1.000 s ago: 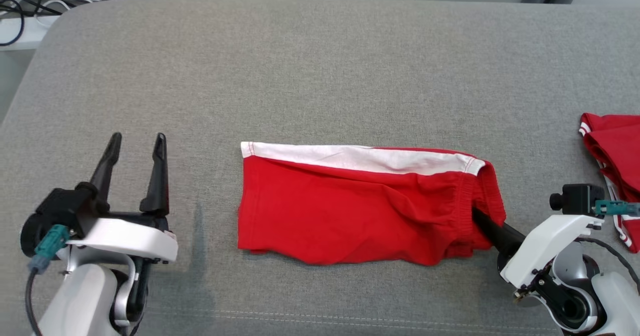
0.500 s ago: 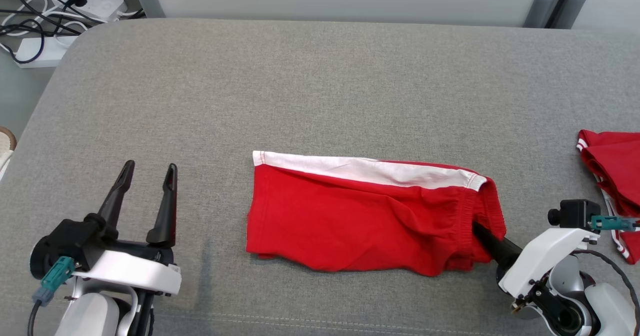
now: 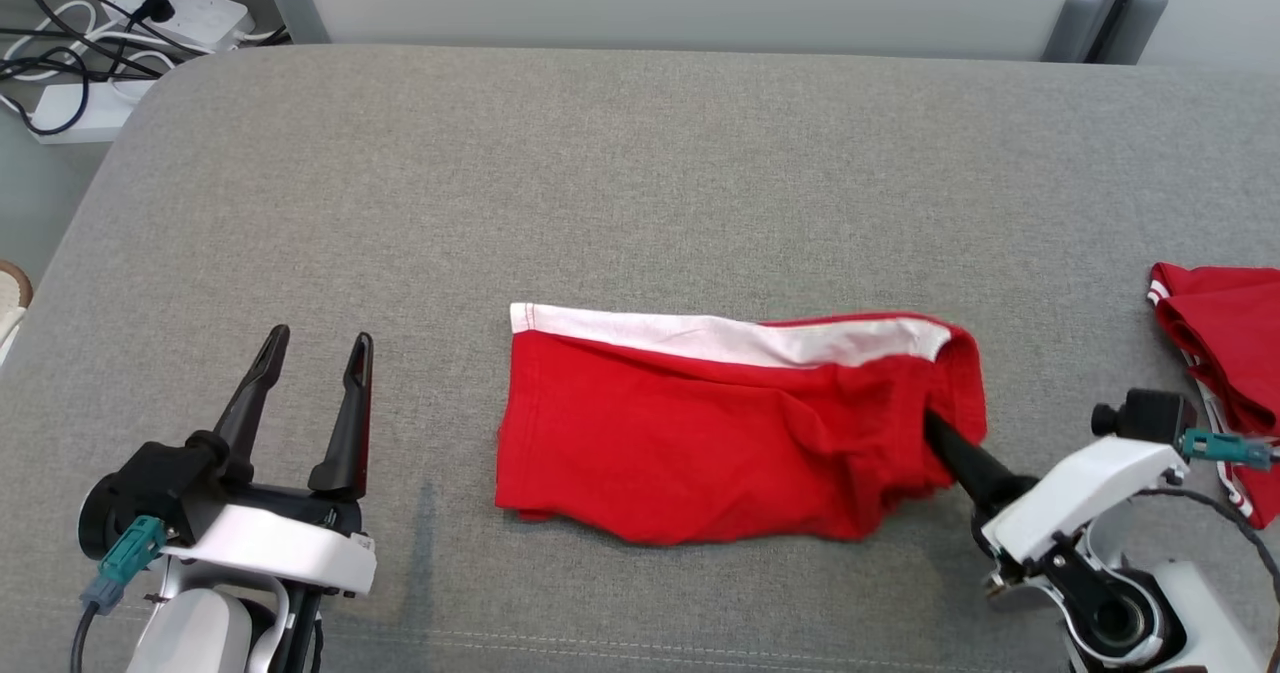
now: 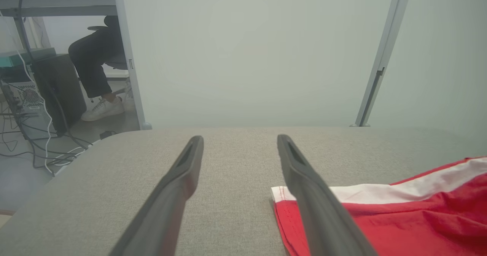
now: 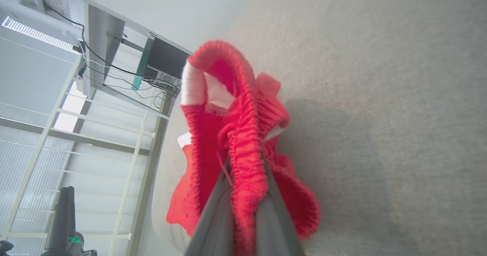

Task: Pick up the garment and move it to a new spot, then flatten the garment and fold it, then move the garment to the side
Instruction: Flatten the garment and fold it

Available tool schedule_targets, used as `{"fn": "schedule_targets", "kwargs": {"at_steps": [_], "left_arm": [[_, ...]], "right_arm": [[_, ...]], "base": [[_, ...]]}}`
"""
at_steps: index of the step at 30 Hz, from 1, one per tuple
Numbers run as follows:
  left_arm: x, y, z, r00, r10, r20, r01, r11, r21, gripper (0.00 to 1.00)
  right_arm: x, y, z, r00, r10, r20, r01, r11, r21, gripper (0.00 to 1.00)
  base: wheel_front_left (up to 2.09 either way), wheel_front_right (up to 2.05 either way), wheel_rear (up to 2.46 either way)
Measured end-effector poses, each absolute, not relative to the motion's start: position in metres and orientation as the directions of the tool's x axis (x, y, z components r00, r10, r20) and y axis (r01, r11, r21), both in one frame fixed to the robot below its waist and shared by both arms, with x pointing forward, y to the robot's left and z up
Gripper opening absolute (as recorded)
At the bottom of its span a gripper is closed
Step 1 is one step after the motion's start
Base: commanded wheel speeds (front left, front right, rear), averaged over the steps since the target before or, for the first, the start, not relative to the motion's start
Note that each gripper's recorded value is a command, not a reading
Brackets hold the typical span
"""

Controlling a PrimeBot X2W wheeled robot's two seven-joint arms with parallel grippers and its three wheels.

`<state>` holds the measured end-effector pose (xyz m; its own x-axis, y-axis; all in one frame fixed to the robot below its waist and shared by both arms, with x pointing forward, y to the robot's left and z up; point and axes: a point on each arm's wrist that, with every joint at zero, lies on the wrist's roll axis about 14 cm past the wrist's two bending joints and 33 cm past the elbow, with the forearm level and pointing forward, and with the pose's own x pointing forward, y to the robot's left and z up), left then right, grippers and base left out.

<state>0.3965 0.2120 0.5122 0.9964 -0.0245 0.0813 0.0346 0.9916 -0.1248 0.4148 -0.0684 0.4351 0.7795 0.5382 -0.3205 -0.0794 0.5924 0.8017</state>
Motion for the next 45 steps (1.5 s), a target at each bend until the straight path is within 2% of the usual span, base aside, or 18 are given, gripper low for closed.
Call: {"fn": "schedule_targets", "kwargs": {"at_steps": [4, 10, 17, 24, 30, 31, 32, 33, 41, 45], "left_arm": [[0.397, 0.214, 0.511, 0.997, -0.019, 0.078, 0.029, 0.992, -0.123, 1.00], [0.397, 0.215, 0.510, 0.997, -0.017, 0.076, 0.026, 0.992, -0.121, 1.00], [0.391, 0.220, 0.509, 0.997, 0.012, 0.075, -0.002, 0.991, -0.131, 1.00], [0.384, 0.230, 0.512, 0.996, 0.044, 0.080, -0.034, 0.992, -0.125, 1.00], [0.378, 0.233, 0.508, 0.996, 0.058, 0.066, -0.049, 0.990, -0.132, 1.00], [0.377, 0.235, 0.507, 0.996, 0.062, 0.063, -0.054, 0.990, -0.132, 1.00], [0.377, 0.236, 0.508, 0.996, 0.066, 0.064, -0.057, 0.990, -0.132, 1.00], [0.378, 0.236, 0.508, 0.996, 0.065, 0.066, -0.056, 0.990, -0.131, 1.00], [0.381, 0.234, 0.505, 0.997, 0.057, 0.056, -0.049, 0.990, -0.136, 1.00], [0.384, 0.233, 0.504, 0.997, 0.052, 0.055, -0.044, 0.990, -0.132, 1.00]], "right_arm": [[0.423, -0.057, 0.460, 0.801, 0.554, -0.228, -0.109, 0.509, 0.854, 0.00], [0.429, -0.018, 0.494, 0.775, 0.622, -0.109, -0.182, 0.385, 0.905, 0.00], [0.418, 0.048, 0.507, 0.646, 0.761, -0.067, -0.268, 0.308, 0.913, 0.00], [0.411, 0.102, 0.502, 0.564, 0.823, -0.072, -0.294, 0.281, 0.914, 0.00], [0.414, 0.126, 0.487, 0.530, 0.838, -0.127, -0.296, 0.323, 0.899, 0.02], [0.414, 0.129, 0.483, 0.522, 0.841, -0.143, -0.295, 0.336, 0.895, 0.31], [0.413, 0.131, 0.478, 0.515, 0.842, -0.160, -0.295, 0.349, 0.890, 0.71], [0.412, 0.133, 0.475, 0.505, 0.846, -0.172, -0.289, 0.353, 0.890, 1.00], [0.408, 0.145, 0.477, 0.481, 0.860, -0.173, -0.301, 0.347, 0.888, 1.00], [0.418, 0.146, 0.498, 0.528, 0.844, -0.097, -0.385, 0.339, 0.859, 1.00]], "base": [[0.00, 0.00, 0.00], [0.00, 0.00, 0.00], [0.00, 0.00, 0.00], [0.00, 0.00, 0.00], [0.00, 0.00, 0.00], [0.00, 0.00, 0.00], [0.00, 0.00, 0.00], [0.00, 0.00, 0.00], [0.00, 0.00, 0.00], [0.00, 0.00, 0.00]]}}
